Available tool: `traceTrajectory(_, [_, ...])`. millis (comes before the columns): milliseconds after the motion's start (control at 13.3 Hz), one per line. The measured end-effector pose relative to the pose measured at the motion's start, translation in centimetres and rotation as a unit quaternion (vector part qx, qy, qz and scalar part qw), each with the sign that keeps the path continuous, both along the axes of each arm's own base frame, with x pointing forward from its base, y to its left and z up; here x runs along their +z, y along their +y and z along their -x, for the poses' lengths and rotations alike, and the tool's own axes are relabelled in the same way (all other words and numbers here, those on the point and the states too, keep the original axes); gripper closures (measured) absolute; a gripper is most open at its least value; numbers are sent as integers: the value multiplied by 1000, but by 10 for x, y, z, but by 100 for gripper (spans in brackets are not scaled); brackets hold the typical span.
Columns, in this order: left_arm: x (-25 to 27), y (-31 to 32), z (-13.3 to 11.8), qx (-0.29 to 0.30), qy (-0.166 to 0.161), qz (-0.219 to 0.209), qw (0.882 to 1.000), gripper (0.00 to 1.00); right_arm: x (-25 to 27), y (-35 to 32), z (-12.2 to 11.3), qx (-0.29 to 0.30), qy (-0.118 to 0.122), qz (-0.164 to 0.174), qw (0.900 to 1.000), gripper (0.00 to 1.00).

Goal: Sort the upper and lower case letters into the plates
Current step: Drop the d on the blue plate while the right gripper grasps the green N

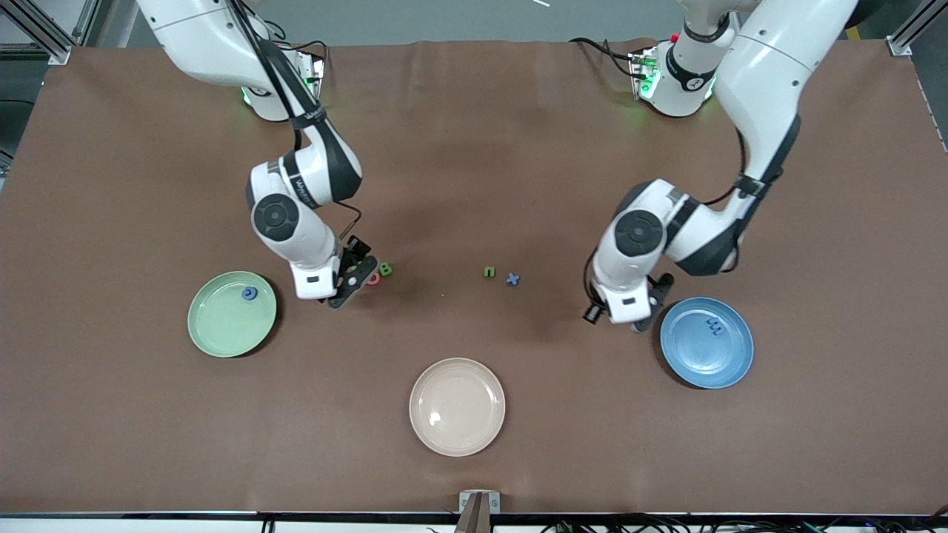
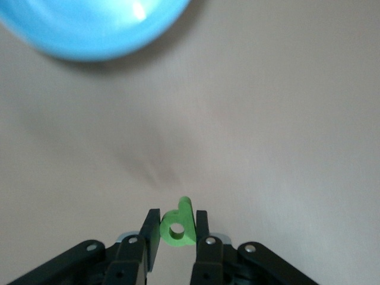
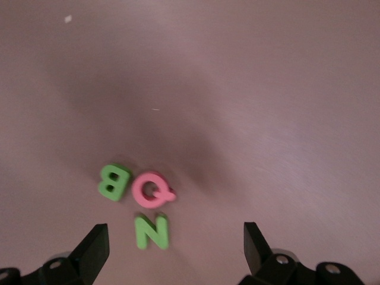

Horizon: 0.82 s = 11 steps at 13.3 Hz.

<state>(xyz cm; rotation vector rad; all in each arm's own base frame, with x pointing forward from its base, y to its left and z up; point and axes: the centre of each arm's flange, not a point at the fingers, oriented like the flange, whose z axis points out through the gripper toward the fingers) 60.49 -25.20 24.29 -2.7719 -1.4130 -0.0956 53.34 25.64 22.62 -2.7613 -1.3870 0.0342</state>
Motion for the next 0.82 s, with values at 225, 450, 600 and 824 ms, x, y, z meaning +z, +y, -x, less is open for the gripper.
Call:
traceTrajectory(225, [1,59,-23,-21,2,-3,1000,72,-20,10,18,27,2,3,1000,0])
traceTrajectory(450, [4,118,-42,-53,2,-5,999,72,-39,4,32,32,-10,3,999,0])
traceTrajectory(600, [4,142,-48,-66,4,-6,998,72,-44,0,36,31,-9,5,999,0])
traceTrajectory(824, [-9,168,-54,-84,12,-8,996,72,-46,-3,36,29,-11,6,999,4])
